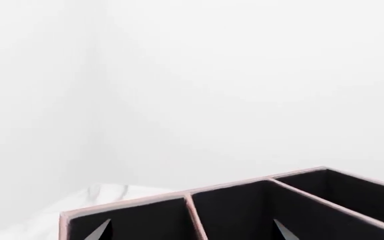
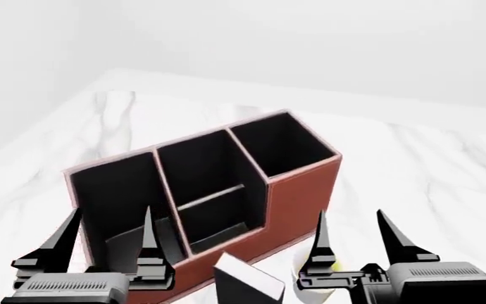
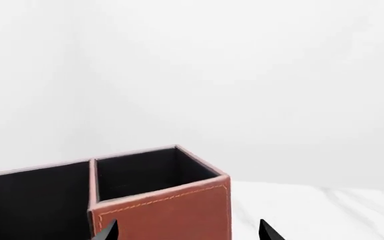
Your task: Pick up the book and place it in the right compartment of the caddy.
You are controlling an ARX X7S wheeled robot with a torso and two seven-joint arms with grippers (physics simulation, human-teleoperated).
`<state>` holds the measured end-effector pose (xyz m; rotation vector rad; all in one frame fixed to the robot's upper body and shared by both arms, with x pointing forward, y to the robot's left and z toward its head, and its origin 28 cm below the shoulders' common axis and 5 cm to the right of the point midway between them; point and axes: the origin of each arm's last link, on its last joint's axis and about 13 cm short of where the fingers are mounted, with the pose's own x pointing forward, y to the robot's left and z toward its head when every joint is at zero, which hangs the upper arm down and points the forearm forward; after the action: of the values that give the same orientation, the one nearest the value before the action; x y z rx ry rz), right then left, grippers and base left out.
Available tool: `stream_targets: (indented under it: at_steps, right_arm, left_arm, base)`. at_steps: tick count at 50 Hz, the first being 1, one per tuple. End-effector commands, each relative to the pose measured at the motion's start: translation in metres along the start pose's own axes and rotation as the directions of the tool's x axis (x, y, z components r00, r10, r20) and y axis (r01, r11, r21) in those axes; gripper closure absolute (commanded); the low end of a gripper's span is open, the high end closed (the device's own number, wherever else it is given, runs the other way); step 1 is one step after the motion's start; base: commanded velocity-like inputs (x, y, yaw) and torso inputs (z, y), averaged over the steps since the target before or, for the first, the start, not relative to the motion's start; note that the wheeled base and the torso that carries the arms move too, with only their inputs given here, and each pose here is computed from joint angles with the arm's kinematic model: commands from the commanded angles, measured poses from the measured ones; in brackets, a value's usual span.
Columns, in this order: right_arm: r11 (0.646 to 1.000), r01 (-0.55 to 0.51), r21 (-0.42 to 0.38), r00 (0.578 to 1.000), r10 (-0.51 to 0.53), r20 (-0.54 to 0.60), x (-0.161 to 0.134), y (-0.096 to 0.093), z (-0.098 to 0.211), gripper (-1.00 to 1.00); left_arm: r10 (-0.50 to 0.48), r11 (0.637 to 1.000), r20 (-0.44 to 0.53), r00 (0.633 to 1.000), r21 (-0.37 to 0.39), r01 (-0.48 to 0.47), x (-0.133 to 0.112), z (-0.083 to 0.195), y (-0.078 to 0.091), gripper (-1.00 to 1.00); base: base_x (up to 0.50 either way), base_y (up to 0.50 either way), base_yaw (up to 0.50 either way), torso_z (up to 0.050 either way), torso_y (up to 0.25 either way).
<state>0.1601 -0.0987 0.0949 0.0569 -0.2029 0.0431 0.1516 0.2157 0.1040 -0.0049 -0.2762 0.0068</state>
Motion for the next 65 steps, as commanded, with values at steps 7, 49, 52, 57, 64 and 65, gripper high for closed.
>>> stream_targets:
  at_steps: [7,49,52,57,64,65]
  right_arm:
    - [1.0,-0.008,-0.008,1.0,0.008,-0.001,0.0,0.0002,-0.0008,-1.0]
    - [1.0,-0.016,0.024,1.0,0.016,0.017,-0.0016,0.0004,-0.0009,-1.0]
    - [1.0,-0.016,0.026,1.0,0.015,0.017,-0.0016,0.0003,-0.0004,-1.0]
    - [0.999,-0.022,0.03,1.0,0.022,0.015,-0.0018,0.0005,-0.0003,-1.0]
    - [0.999,-0.023,0.029,1.0,0.023,0.016,-0.0016,0.0003,-0.0001,-1.0]
    - [0.999,-0.023,0.029,1.0,0.023,0.016,-0.0016,0.0003,-0.0001,-1.0]
  left_arm:
    - [-0.001,1.0,0.0,1.0,-0.001,0.001,-0.0001,0.0002,-0.0002,-1.0]
    - [-0.004,1.0,-0.002,1.0,0.0,0.004,-0.0002,-0.0005,-0.0003,-1.0]
    - [-0.004,1.0,-0.002,1.0,-0.001,0.004,-0.0002,-0.0004,-0.0004,-1.0]
    - [-0.004,1.0,-0.002,1.0,-0.001,0.004,-0.0001,-0.0003,-0.0005,-1.0]
    - [-0.004,1.0,-0.002,1.0,-0.001,0.004,-0.0003,-0.0003,-0.0006,-1.0]
    - [-0.004,1.0,-0.002,1.0,-0.001,0.004,-0.0003,-0.0003,-0.0006,-1.0]
  base:
    - [0.0,0.0,0.5,0.0,0.0]
    - [-0.03,-0.01,0.42,0.0,0.0]
    - [-0.44,-0.24,0.0,0.0,0.0]
    - [-0.44,-0.24,0.0,0.0,0.0]
    - [-0.44,-0.24,0.0,0.0,0.0]
    - [-0.44,-0.24,0.0,0.0,0.0]
